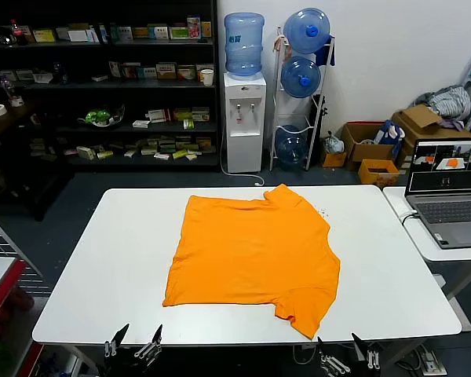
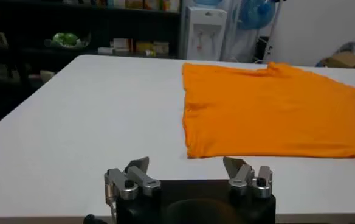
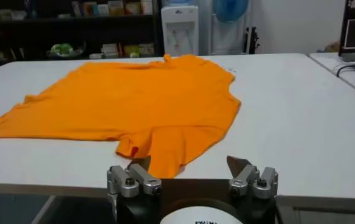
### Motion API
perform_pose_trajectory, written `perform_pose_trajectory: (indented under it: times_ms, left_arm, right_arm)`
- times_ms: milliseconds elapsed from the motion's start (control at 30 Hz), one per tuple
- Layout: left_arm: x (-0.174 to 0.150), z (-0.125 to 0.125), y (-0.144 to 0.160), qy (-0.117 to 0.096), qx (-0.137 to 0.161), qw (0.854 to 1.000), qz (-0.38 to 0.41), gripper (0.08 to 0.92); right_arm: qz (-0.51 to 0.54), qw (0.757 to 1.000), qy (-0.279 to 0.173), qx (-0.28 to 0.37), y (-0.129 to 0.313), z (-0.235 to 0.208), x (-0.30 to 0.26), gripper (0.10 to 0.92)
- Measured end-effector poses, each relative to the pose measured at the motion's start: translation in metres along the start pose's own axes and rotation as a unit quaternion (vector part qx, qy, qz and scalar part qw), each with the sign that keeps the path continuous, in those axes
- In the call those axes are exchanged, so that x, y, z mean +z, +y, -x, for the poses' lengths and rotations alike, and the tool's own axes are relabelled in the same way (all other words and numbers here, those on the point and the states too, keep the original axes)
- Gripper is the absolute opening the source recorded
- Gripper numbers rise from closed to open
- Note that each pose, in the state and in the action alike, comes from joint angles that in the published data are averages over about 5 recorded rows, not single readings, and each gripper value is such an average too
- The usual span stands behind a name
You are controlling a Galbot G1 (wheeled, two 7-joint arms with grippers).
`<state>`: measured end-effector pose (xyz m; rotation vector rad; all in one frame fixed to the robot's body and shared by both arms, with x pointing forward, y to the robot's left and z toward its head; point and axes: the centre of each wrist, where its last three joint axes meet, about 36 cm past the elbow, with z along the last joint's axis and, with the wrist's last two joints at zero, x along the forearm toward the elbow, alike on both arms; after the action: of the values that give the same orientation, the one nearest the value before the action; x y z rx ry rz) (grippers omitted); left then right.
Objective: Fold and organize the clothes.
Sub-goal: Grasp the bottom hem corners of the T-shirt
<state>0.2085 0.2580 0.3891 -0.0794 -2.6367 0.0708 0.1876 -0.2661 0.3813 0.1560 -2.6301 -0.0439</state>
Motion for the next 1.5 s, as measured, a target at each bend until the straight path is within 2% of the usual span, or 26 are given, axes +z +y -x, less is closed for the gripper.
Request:
perform_pose_trajectory:
  times_ms: [333,833,1200,1300,1367,1500]
  left_arm:
    - [-0.001,0.013,0.004,-0.005,0.008,1.0,-0.001,0.823]
    - [-0.003,0.086,0.002,-0.003,0.011,1.0,-0.009,0.823]
    - [-0.008,0.111,-0.002,0.008,0.013,1.0,-0.008,0.823]
    - [-0.008,0.115,-0.004,0.01,0.013,1.0,-0.008,0.82]
    - [-0.008,0.117,-0.005,0.013,0.012,1.0,-0.008,0.809]
    - [-0.006,0.119,-0.007,0.02,0.011,1.0,-0.006,0.719]
  right_arm:
    - [0.011,1.0,-0.007,0.01,0.0,0.022,0.003,0.823]
    - [0.029,0.999,-0.01,0.027,0.008,0.077,0.007,0.823]
    - [0.031,0.999,-0.003,0.023,0.024,0.093,0.009,0.822]
    - [0.029,0.999,0.004,0.023,0.027,0.095,0.011,0.784]
    - [0.028,0.999,0.006,0.023,0.028,0.095,0.013,0.727]
    - [0.025,0.999,0.008,0.024,0.029,0.096,0.014,0.614]
